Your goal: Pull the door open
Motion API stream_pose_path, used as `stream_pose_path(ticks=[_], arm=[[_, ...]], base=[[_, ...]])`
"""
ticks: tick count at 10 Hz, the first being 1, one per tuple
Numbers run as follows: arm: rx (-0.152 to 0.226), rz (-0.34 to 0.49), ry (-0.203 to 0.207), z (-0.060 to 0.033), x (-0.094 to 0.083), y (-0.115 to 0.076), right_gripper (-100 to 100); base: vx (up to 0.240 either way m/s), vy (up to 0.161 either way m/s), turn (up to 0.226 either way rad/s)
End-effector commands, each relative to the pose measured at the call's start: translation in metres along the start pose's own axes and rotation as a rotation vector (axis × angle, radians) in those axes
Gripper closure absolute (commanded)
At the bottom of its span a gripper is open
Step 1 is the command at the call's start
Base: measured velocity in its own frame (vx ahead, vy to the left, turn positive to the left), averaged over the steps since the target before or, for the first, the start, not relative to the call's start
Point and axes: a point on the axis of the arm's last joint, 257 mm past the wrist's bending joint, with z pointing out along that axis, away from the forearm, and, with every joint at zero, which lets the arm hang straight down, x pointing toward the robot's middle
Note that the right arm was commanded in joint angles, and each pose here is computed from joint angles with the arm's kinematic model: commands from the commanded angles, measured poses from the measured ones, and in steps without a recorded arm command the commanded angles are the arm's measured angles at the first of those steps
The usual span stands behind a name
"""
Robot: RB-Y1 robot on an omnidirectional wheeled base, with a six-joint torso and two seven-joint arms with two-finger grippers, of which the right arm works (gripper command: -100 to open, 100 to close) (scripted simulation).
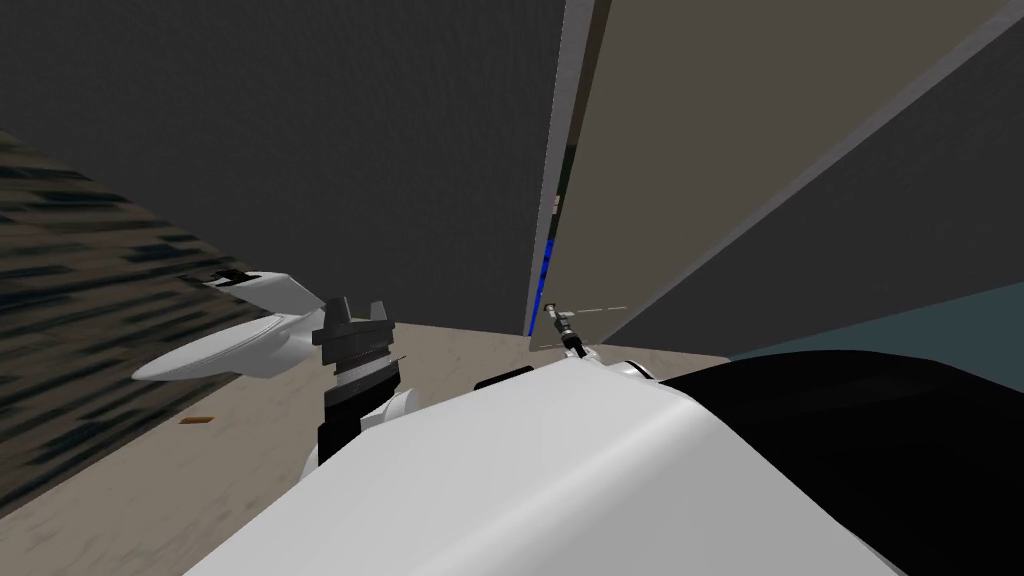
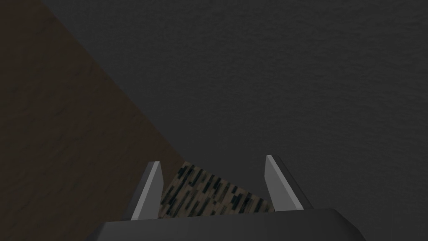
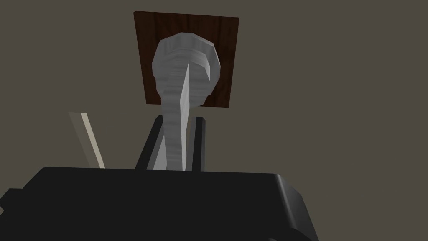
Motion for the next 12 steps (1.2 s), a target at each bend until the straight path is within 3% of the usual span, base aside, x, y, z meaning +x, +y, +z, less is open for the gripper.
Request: stream_pose_path(ticks=[1,8,9,10,12], arm=[[-0.003,-0.002,0.019,-0.0035,0.0,0.001,100],[-0.007,-0.003,0.111,-0.0219,0.004,0.003,100],[-0.006,-0.004,0.102,-0.0199,0.003,0.003,100],[-0.003,-0.004,0.124,-0.0328,0.001,0.0,100],[-0.005,-0.005,0.144,-0.0432,-0.003,0.001,100]], base=[[-0.174,-0.01,0.094],[-0.229,-0.062,0.112],[-0.11,-0.028,0.026],[-0.151,-0.047,0.139],[-0.179,-0.068,0.13]])
